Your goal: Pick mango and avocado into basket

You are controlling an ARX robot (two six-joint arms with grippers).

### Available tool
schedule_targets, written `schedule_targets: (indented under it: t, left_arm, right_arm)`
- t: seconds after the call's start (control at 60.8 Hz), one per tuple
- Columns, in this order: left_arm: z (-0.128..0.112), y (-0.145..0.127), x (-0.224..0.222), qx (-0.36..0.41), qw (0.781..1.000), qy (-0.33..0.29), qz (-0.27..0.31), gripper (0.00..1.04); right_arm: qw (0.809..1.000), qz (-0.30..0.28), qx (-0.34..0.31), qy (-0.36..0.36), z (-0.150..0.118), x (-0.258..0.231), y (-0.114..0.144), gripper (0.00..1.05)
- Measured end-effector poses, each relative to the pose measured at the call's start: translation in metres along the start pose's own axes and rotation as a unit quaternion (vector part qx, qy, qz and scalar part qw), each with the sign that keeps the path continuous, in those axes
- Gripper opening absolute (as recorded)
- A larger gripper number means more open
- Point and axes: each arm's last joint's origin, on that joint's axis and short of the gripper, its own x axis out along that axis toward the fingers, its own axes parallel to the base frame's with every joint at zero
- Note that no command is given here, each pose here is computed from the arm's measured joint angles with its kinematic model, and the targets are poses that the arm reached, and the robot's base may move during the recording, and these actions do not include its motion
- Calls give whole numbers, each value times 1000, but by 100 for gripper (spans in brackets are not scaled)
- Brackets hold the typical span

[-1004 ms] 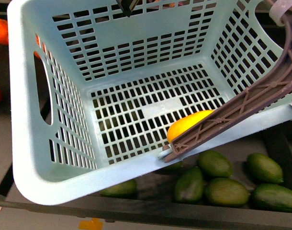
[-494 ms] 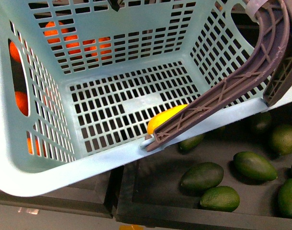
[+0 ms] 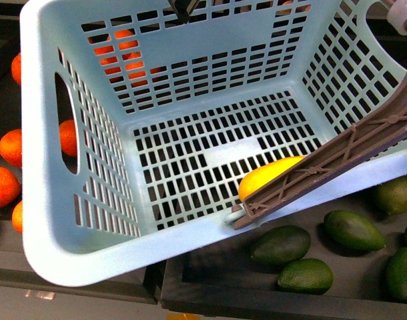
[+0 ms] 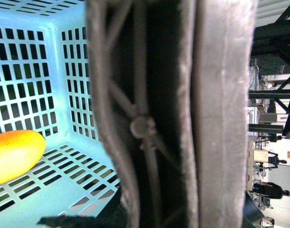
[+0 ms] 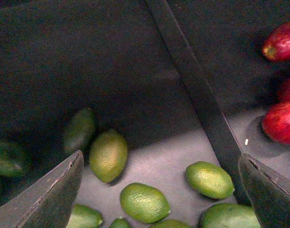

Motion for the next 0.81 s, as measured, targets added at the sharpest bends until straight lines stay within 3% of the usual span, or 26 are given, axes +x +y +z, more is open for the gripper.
schedule_targets:
  t: [0.165, 0.477, 0.806]
  left_arm:
    - [1, 1, 0, 2, 1000, -8, 5, 14]
    - [1, 0, 0, 1, 1000, -2, 1, 14]
    - [1, 0, 0, 1, 1000, -4, 2, 14]
  right_arm:
    - [996, 25, -31, 78, -27, 67, 6, 96]
    - [987, 40, -57, 142, -59, 126, 31, 96]
    - [987, 75, -36, 137, -50, 157, 62, 96]
